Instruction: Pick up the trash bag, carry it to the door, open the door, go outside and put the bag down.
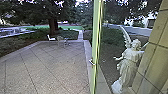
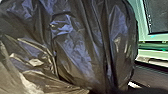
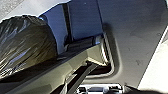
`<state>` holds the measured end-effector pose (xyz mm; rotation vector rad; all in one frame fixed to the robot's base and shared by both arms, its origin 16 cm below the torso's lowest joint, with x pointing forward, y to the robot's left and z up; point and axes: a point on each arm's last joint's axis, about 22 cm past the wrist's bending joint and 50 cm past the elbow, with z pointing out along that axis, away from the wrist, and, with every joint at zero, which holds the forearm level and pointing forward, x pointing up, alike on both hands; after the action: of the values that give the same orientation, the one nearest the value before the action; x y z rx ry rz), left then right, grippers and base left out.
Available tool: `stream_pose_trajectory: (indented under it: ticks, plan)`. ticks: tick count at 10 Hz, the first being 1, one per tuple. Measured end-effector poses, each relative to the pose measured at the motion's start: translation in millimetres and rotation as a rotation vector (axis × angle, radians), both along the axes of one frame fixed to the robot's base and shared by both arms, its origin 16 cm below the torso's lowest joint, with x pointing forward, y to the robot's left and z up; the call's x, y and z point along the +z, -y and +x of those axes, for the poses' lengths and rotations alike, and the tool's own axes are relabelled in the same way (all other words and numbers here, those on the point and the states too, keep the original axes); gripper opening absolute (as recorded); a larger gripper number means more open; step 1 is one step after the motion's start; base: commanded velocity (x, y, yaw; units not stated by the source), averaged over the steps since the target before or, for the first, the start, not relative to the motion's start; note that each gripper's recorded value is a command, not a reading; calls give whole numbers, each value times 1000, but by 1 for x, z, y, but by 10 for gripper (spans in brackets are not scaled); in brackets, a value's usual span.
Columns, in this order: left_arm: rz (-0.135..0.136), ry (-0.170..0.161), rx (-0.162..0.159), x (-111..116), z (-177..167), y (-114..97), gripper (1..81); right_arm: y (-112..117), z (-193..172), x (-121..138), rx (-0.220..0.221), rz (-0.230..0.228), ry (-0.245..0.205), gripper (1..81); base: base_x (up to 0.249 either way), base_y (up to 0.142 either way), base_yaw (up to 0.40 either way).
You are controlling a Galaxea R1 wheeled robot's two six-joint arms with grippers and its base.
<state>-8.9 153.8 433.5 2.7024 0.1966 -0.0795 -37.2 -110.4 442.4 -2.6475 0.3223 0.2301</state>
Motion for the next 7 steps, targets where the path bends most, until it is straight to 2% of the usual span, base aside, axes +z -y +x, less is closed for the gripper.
stream_pose_trajectory:
  ticks: [7]
  plan:
    - [-1, 0, 0, 0, 0, 0, 10, -1, 0, 0, 0, 1, 1, 811, 77, 0, 0]
